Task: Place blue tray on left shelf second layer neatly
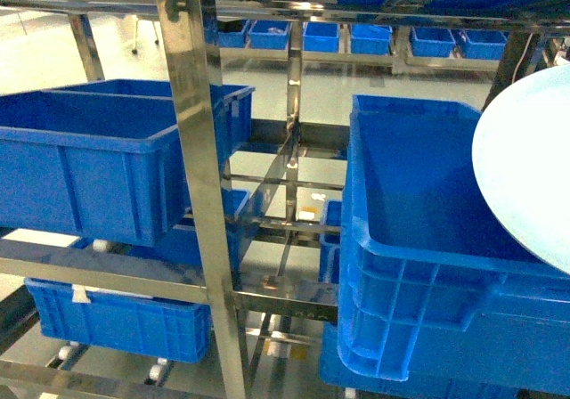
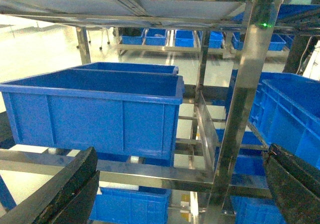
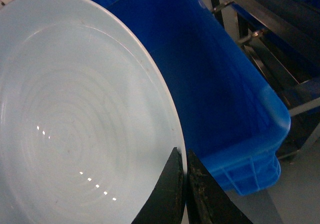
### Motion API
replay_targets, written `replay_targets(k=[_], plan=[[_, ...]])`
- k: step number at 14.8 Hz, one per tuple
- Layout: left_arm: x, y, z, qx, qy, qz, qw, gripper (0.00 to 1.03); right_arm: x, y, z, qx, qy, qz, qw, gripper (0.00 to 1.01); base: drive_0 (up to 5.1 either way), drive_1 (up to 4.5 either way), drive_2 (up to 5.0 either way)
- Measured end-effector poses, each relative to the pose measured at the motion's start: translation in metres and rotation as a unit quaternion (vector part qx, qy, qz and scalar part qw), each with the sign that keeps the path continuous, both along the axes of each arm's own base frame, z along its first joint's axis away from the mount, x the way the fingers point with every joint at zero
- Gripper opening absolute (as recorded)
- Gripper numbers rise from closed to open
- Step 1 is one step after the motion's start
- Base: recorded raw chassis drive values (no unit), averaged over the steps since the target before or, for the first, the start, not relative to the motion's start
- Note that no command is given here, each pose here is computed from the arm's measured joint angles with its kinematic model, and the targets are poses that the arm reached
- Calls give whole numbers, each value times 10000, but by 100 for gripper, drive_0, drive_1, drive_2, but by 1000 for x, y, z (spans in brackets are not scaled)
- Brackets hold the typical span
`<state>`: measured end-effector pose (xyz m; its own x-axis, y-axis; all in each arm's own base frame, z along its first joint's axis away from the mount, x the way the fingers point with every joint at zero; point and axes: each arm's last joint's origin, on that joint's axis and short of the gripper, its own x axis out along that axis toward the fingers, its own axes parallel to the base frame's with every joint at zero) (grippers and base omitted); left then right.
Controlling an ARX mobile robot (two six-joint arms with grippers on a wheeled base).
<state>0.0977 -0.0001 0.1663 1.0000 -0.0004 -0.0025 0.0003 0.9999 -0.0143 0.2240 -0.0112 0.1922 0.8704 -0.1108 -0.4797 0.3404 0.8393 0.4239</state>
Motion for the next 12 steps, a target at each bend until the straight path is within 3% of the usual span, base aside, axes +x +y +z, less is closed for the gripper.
replay_targets(k=[2,5,8,10,12], plan=[[0,0,0,2,0,0,10000,98,20,1,5,-57,-200,-92,9997,2,0,0,0],[0,0,0,2,0,0,10000,98,58,9,8,-160,-305,-9,9994,2,0,0,0],[0,0,0,2,0,0,10000,98,89,9,-3,-350,-48,-90,9993,2,0,0,0],[0,0,0,2,0,2,10000,98,118,7,-15,-637,93,-225,9977,2,0,0,0],[0,0,0,2,-2,2,10000,98,126,3,-39,-605,444,-216,9969,2,0,0,0]])
